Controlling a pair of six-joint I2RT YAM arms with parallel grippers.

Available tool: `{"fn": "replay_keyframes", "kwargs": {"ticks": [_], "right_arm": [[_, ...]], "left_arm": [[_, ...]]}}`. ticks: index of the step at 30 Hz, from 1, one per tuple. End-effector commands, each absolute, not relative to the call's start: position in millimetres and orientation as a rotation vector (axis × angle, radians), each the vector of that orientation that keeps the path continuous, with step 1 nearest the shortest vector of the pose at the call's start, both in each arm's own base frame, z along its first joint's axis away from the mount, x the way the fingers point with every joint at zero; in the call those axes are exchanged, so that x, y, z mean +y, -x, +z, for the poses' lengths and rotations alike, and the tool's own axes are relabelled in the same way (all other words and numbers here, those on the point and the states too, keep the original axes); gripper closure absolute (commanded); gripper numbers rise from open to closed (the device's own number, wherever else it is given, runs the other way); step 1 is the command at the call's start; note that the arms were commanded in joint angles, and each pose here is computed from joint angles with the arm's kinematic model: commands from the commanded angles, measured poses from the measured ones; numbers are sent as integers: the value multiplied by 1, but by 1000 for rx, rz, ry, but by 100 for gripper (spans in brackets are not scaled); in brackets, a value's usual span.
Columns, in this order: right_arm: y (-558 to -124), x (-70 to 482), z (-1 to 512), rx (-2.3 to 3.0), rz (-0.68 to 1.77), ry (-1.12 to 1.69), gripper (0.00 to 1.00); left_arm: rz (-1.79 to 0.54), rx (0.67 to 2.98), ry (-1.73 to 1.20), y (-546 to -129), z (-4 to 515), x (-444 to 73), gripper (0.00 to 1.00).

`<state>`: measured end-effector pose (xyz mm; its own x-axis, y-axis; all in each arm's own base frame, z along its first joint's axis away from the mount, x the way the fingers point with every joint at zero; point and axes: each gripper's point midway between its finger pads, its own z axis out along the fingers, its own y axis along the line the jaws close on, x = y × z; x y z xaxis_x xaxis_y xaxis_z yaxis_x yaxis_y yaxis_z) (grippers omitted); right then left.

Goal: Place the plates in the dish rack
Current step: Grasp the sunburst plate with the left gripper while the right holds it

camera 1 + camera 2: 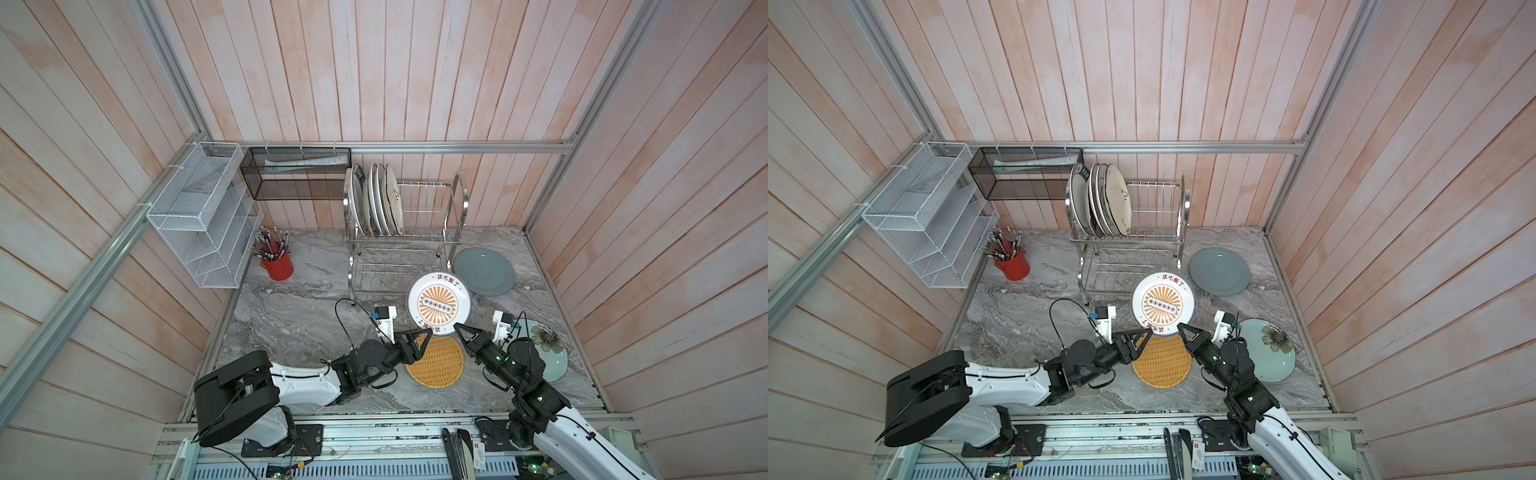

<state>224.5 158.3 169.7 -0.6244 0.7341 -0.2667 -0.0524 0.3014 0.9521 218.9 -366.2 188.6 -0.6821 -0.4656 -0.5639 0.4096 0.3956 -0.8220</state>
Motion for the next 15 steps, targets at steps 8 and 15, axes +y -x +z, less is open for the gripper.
{"fn": "replay_keyframes", "kwargs": {"ticks": [8,15], "right_arm": [[-220,161,204,1778,1463,-542,100],[-218,163,207,1783,1464,-509,100]], "left_arm": [[-1371,1775,188,-257,196,-383,60],[-1472,1679,188,-254,212,-384,100]]}}
